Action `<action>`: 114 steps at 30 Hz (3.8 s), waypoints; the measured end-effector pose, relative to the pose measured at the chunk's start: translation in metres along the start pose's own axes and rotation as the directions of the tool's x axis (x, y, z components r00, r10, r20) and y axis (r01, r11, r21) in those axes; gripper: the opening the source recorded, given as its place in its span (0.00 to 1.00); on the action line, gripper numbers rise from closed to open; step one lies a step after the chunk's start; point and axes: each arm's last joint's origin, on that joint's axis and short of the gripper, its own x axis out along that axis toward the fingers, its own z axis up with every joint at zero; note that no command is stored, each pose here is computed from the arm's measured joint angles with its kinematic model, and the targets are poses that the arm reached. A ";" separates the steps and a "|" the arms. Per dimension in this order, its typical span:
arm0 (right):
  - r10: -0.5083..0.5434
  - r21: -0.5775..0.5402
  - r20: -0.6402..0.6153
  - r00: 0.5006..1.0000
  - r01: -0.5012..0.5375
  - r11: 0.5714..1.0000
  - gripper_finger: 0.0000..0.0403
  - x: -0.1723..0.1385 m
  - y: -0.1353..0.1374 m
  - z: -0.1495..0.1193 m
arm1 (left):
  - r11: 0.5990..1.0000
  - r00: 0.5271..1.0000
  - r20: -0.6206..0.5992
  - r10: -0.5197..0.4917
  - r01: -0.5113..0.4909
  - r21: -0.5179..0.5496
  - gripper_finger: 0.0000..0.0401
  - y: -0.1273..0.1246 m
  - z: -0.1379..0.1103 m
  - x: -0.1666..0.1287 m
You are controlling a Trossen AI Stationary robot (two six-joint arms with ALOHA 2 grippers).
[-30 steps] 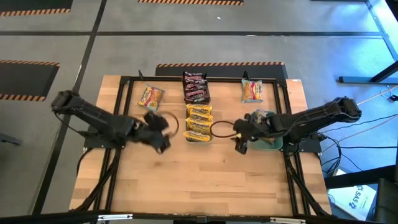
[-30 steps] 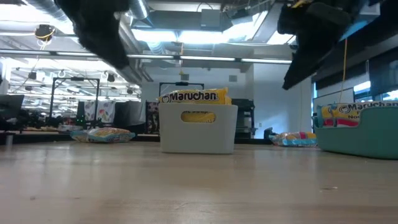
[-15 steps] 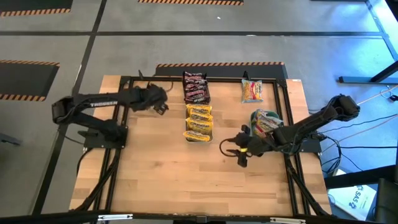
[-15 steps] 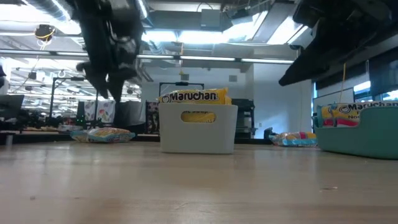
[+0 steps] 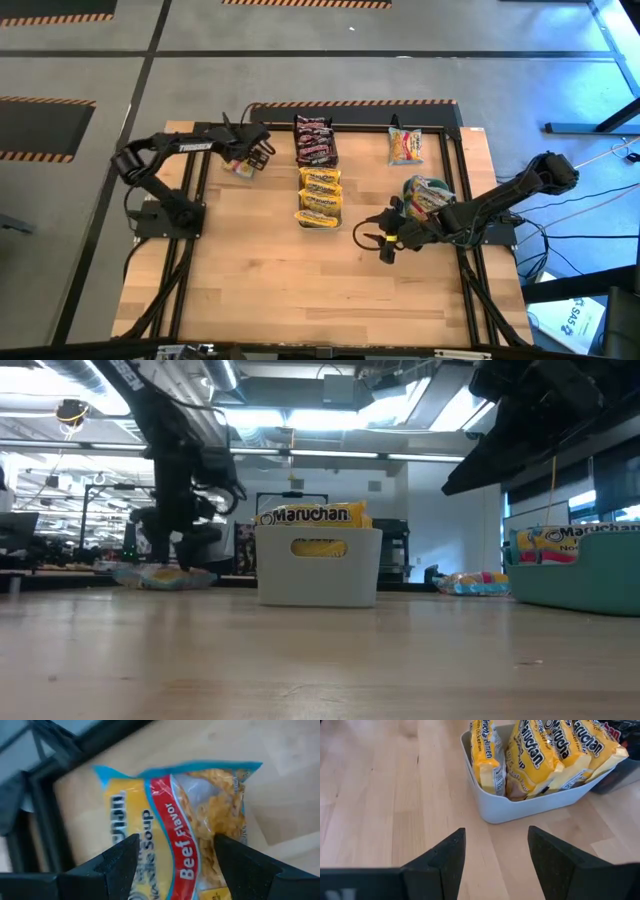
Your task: Sort Maruchan noodles
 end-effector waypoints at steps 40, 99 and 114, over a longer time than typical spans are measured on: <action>0.134 0.031 0.007 0.991 -0.134 0.991 0.49 0.000 0.006 0.004 | 0.532 0.840 -0.131 -0.527 0.446 0.719 0.64 -0.148 -0.207 -0.134; 0.332 0.457 -0.087 0.939 -0.259 0.851 0.65 0.110 0.077 0.001 | 0.376 0.652 0.051 -0.757 0.371 0.849 0.64 -0.220 -0.270 -0.144; 0.432 0.662 -0.011 0.902 -0.317 0.679 0.88 0.155 0.063 -0.012 | 0.380 0.642 0.064 -0.764 0.368 0.848 0.64 -0.221 -0.271 -0.145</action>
